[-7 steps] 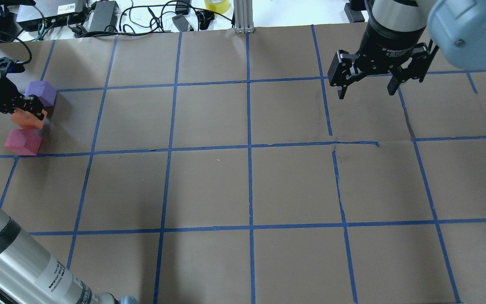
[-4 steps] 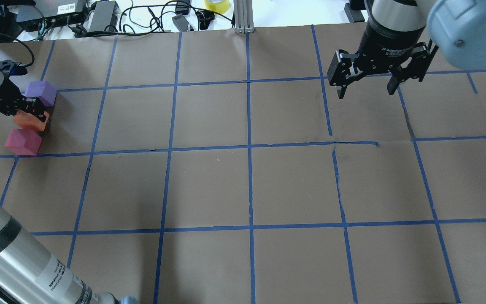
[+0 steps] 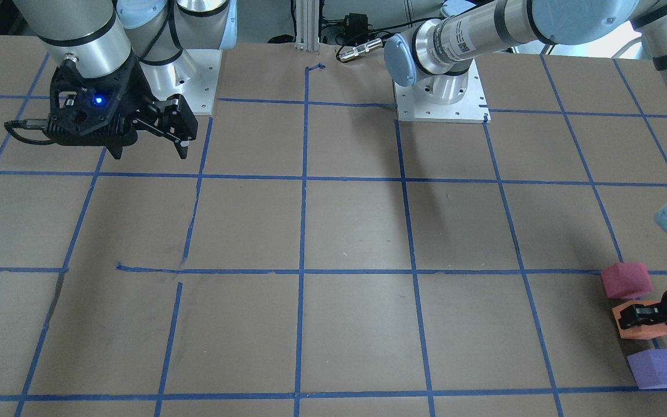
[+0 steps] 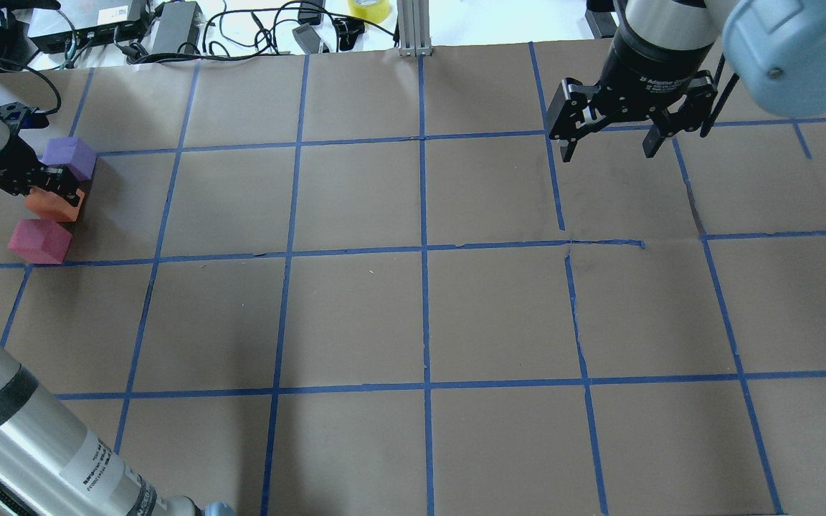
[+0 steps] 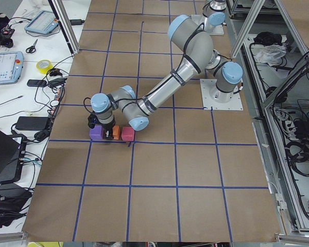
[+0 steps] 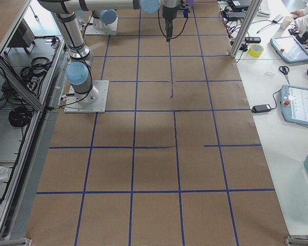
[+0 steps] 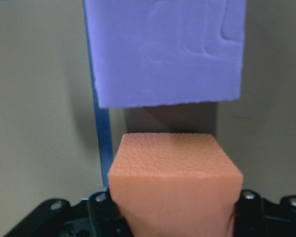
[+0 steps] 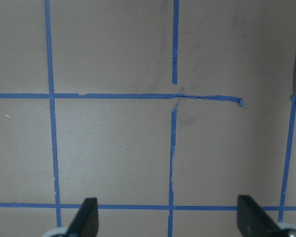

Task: Arrange blocks in a line
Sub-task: 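Lower the orange cube into the gap and adjust it against the purple cube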

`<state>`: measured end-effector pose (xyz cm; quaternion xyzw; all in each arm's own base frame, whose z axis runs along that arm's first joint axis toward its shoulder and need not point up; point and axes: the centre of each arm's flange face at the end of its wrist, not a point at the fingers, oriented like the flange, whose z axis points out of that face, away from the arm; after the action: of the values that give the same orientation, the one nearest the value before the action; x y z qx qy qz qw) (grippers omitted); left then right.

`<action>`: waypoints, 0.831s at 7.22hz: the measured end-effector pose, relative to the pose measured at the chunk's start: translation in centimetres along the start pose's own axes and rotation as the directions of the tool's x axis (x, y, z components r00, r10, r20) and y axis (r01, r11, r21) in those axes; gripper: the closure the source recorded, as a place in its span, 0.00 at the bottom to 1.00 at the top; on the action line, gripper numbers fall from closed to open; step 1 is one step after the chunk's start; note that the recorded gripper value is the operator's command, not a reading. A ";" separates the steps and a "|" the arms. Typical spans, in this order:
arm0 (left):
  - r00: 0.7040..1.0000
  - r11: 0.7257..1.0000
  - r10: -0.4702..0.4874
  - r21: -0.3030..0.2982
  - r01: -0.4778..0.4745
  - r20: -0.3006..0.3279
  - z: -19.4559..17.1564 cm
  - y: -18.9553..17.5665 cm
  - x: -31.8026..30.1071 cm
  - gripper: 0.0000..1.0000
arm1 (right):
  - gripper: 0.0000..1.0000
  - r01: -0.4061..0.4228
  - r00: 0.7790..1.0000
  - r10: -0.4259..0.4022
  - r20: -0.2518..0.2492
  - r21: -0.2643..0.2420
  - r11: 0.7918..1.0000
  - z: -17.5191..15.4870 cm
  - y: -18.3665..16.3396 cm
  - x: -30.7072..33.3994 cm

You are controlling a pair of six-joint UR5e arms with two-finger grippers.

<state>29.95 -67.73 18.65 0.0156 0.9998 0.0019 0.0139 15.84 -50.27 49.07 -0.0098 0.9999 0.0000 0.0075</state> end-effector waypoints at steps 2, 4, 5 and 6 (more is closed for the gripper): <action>1.000 1.000 0.002 0.000 -0.002 0.001 0.1 0.0 0.0 1.00 | 0.00 0.002 1.000 -0.002 0.003 0.002 1.000 -0.1 0.1 0.1; 1.000 1.000 0.011 0.000 -0.011 0.002 0.1 0.1 0.0 1.00 | 0.00 0.004 1.000 -0.004 0.002 0.005 1.000 -0.1 0.1 0.2; 1.000 1.000 0.015 0.005 -0.015 0.005 0.1 0.0 0.0 1.00 | 0.00 0.009 1.000 -0.009 0.001 0.007 1.000 -0.2 0.1 0.2; 1.000 1.000 0.020 0.012 -0.020 0.009 0.1 0.0 -0.1 1.00 | 0.00 0.013 1.000 -0.013 0.001 0.008 1.000 -0.3 0.2 0.2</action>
<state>30.00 -67.74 18.55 0.0258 0.9995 -0.0038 0.0184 15.61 -50.09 49.35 -0.0160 0.9998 -0.0040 0.0080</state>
